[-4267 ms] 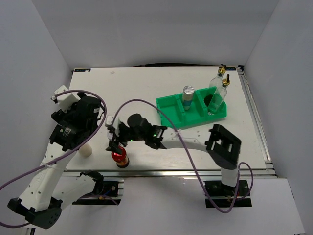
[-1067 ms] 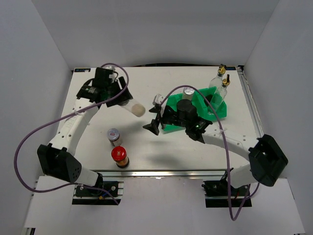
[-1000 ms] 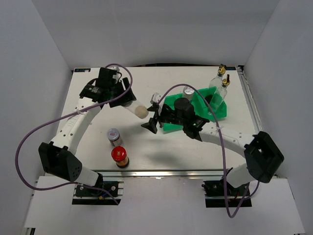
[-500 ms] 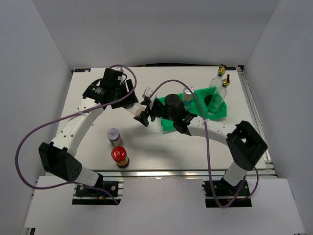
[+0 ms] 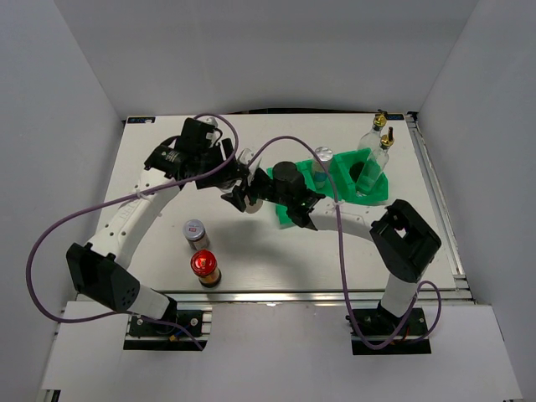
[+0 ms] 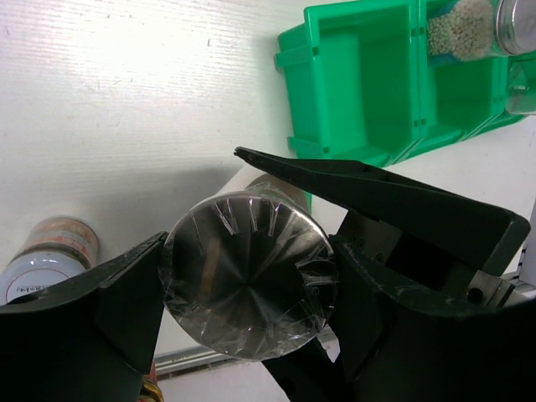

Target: Organize the condiment bottles

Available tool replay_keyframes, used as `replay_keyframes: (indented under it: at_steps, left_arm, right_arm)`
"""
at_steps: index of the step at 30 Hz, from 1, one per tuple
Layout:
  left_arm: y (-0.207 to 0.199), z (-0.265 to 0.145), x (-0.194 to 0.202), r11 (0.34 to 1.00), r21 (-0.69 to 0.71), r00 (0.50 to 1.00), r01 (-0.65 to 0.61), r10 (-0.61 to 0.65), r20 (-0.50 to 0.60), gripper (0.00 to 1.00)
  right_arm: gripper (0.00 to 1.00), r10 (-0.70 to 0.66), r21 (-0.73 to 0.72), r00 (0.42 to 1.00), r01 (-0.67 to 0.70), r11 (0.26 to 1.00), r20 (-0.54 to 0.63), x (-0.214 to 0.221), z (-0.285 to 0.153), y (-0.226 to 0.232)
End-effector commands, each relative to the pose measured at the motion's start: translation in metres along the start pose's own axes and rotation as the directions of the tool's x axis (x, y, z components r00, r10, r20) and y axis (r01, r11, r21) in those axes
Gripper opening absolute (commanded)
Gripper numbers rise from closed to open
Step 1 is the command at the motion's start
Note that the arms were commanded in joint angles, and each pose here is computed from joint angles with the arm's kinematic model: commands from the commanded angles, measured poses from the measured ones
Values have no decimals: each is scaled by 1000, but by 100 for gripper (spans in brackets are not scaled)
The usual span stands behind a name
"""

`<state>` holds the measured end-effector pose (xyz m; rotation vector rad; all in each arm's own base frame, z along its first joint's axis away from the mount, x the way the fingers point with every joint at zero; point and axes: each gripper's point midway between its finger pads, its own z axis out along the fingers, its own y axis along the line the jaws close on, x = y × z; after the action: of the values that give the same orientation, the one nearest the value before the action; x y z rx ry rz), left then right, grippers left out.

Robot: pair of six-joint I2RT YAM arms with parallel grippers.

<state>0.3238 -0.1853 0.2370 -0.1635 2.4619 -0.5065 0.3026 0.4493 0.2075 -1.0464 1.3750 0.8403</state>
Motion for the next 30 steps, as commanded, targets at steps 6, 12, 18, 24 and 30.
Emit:
replay_keyframes:
  at_steps: [6,12,18,24,30]
  left_arm:
    - [-46,-34,-26,983,186,994,-8,-12,110,62]
    - [-33,-42,-37,994,112,986,3,-22,168,98]
    - [-25,-59,-67,998,51,951,35,-50,307,98]
    - [-13,-79,-86,996,25,895,81,-84,439,98]
    - [11,-57,-74,991,-49,889,127,-91,448,98]
  right_arm:
    - [30,-19,-21,988,22,1000,150,-40,1,7]
    - [28,-18,5,982,18,1000,187,-48,-17,8]
    - [28,-26,69,979,12,998,204,-51,-45,3]
    - [28,-33,167,975,-3,986,218,-52,-83,-11]
    - [27,-44,308,964,-41,950,263,-62,-130,-42]
